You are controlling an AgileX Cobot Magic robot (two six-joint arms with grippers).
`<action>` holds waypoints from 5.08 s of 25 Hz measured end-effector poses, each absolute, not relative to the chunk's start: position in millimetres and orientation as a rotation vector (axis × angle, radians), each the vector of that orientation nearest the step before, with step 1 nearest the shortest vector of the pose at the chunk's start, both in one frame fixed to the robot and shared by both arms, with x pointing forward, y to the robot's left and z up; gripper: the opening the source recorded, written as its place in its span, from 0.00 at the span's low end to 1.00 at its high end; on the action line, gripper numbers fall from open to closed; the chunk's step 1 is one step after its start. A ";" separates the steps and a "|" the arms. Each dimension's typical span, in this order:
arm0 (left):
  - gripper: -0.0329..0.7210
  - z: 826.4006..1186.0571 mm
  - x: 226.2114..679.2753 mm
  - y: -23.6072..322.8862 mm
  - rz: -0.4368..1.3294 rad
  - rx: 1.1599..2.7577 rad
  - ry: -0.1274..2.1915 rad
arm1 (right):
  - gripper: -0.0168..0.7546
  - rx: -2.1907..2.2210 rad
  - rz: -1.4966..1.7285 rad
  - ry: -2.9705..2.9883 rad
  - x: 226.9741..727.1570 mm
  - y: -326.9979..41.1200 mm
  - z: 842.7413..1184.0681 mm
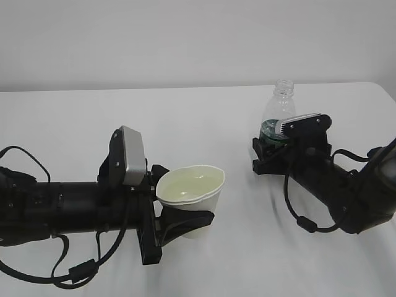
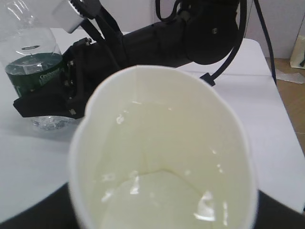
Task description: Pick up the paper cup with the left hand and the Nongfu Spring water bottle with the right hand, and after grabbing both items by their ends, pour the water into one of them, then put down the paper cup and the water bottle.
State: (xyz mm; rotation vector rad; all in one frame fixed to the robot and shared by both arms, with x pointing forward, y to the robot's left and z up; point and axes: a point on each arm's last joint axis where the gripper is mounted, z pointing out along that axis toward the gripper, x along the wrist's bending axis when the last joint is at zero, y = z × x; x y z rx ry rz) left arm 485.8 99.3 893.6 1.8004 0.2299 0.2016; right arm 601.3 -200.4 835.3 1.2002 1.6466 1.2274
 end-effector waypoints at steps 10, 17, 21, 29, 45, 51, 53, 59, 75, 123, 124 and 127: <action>0.59 893.6 485.8 99.3 0.202 1.800 0.230 | 0.75 1.193 1.235 1.637 601.1 -200.4 836.2; 0.59 893.7 486.2 99.4 0.204 1.799 0.235 | 0.75 1.201 1.227 1.650 593.5 -202.2 835.5; 0.59 893.9 486.9 99.5 0.208 1.796 0.243 | 0.75 1.197 1.231 1.645 588.1 -203.7 843.3; 0.59 894.2 488.0 99.8 0.215 1.790 0.258 | 0.75 1.208 1.223 1.656 569.4 -208.6 849.0; 0.59 897.1 496.2 102.2 0.296 1.749 0.329 | 0.76 1.245 1.222 1.668 535.0 -217.6 855.7; 0.59 898.4 501.4 104.4 0.351 1.729 0.372 | 0.76 1.258 1.224 1.669 532.9 -218.1 855.2; 0.59 898.9 503.7 105.5 0.374 1.720 0.393 | 0.76 1.258 1.224 1.669 532.9 -218.1 855.2; 0.59 900.5 510.5 109.3 0.441 1.690 0.463 | 0.76 1.259 1.224 1.669 532.9 -218.1 855.2; 0.59 902.6 521.4 117.3 0.561 1.640 0.581 | 0.76 1.261 1.225 1.668 532.9 -218.1 855.2; 0.59 903.6 567.9 220.0 0.854 1.509 0.927 | 0.76 1.268 1.229 1.665 532.7 -218.2 855.1; 0.59 903.7 568.5 221.9 0.860 1.504 0.937 | 0.76 1.268 1.229 1.665 532.7 -218.2 855.1; 0.59 903.8 569.7 226.0 0.875 1.491 0.959 | 0.76 1.268 1.229 1.665 532.7 -218.2 855.1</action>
